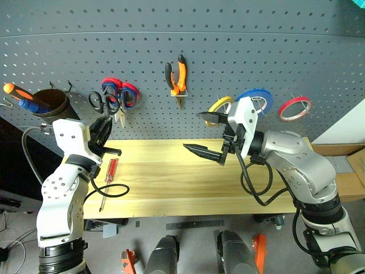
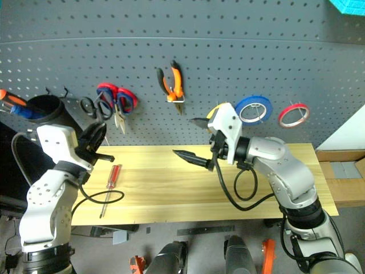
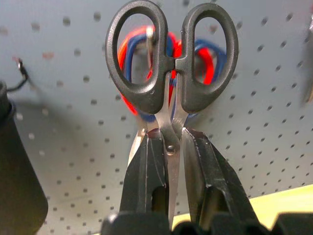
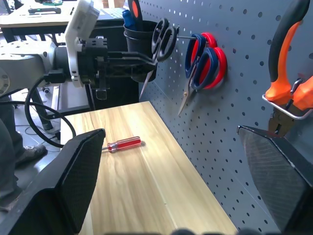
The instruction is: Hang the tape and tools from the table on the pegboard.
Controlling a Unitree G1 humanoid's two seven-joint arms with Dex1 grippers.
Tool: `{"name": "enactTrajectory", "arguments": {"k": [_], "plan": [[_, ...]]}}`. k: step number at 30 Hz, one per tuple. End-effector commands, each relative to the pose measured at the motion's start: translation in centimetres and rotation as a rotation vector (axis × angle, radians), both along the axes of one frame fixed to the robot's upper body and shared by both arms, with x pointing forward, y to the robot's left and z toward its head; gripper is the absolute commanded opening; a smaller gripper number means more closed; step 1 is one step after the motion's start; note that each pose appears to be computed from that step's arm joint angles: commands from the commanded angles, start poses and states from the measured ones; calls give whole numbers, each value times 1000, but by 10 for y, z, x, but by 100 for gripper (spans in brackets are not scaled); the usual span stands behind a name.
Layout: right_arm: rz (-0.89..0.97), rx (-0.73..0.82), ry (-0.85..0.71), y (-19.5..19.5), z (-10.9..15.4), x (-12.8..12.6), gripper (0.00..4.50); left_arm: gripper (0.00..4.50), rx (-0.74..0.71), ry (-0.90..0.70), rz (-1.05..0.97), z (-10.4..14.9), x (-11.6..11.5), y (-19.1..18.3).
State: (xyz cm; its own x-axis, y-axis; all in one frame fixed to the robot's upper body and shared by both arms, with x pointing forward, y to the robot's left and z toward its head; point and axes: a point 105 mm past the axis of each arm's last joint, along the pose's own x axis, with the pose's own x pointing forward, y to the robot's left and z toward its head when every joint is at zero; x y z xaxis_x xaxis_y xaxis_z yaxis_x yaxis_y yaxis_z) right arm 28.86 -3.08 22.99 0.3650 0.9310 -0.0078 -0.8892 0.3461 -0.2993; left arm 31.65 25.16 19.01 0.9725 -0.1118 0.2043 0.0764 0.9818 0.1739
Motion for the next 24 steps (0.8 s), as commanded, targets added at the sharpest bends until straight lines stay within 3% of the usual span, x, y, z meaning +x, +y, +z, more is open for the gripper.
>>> {"name": "enactTrajectory", "arguments": {"k": [1,21,24], "plan": [[25,22,-68,1,14,-10,450,17,29,-34,7,11,-1,1],[19,27,-71,1,13,-11,450,17,23,-7,23,6,7,3],[16,38,-82,1,16,-11,450,108,7,-20,6,7,7,1]]}}
